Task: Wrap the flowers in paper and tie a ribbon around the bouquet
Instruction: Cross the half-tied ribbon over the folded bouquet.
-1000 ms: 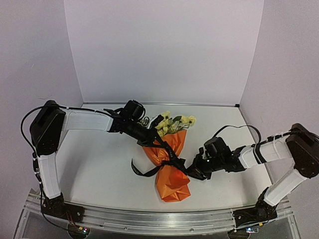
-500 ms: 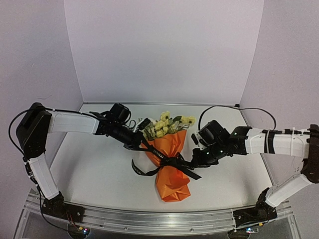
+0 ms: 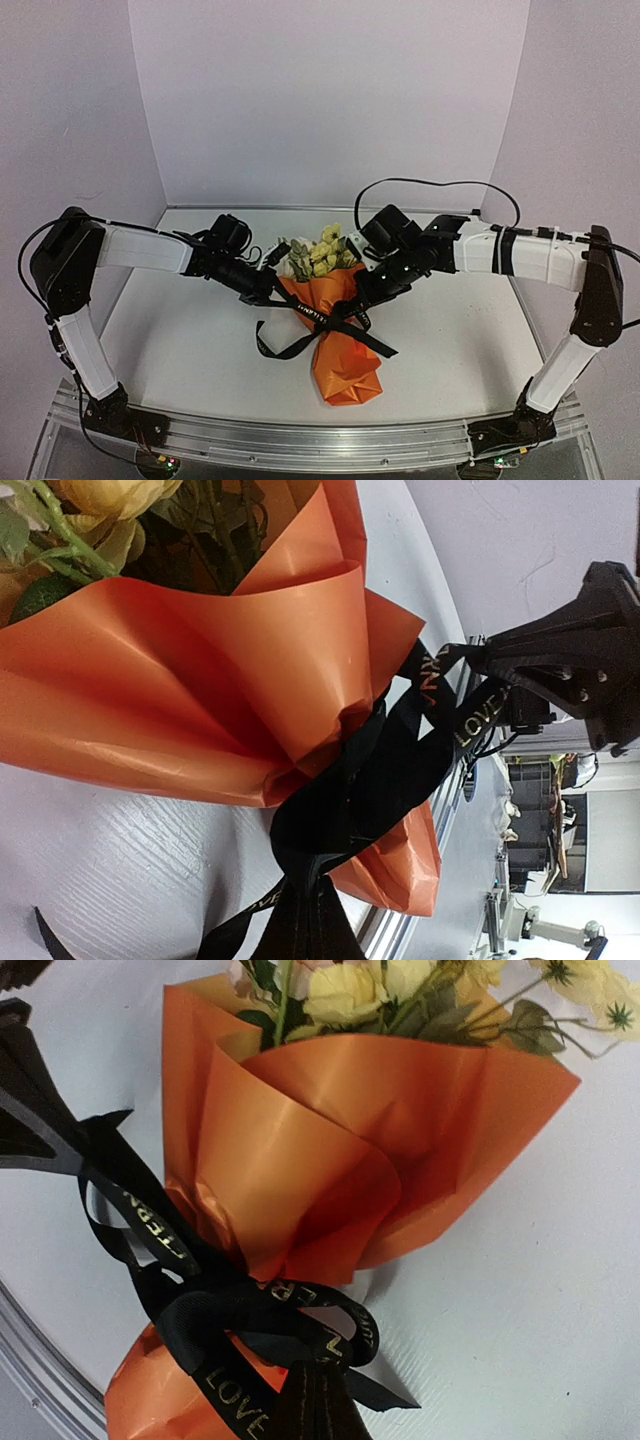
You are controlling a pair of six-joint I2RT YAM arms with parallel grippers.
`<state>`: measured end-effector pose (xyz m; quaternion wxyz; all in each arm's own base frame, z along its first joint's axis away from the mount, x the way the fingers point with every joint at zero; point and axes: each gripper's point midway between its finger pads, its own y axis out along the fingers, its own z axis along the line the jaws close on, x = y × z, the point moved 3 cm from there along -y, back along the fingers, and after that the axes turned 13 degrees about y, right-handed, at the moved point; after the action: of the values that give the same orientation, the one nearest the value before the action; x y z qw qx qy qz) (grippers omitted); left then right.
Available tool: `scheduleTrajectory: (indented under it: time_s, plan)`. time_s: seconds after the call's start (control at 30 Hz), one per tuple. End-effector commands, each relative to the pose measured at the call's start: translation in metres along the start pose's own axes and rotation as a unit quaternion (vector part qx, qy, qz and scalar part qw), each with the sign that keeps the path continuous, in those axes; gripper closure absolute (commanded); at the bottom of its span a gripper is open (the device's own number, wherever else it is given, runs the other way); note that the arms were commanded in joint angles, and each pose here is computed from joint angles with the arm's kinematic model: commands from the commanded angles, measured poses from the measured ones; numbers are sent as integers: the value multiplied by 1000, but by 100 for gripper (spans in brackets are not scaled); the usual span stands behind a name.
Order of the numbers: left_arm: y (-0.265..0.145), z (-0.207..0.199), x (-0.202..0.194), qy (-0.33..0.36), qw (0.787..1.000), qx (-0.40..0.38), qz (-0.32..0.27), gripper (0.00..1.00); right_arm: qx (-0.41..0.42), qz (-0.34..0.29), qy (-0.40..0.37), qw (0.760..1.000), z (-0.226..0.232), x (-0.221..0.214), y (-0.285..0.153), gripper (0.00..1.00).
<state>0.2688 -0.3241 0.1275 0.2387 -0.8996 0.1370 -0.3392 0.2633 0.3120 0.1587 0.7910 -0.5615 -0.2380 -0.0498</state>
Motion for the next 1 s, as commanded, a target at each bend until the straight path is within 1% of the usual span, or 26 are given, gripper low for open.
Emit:
scheduleTrajectory:
  time_s: [0.0, 0.2, 0.23, 0.57, 0.77, 0.97]
  plan:
    - [-13, -8, 18, 22, 999, -8, -43, 100, 0, -13, -43, 999, 11, 14, -12, 100]
    - [-19, -5, 27, 26, 998, -7, -59, 100, -27, -8, -64, 998, 1, 9, -16, 100]
    - [-20, -6, 27, 26, 998, -6, -61, 100, -45, -9, -66, 997, -6, 7, -17, 100]
    - [-23, -4, 12, 18, 998, -3, -53, 100, -88, 19, -53, 995, -46, -39, -18, 100]
    - [-25, -3, 6, 15, 998, 2, -54, 100, -111, 36, -48, 992, -61, -56, -17, 100]
    - [-29, -2, 3, 11, 998, 7, -60, 100, -160, 53, -83, 982, -72, -62, -26, 100]
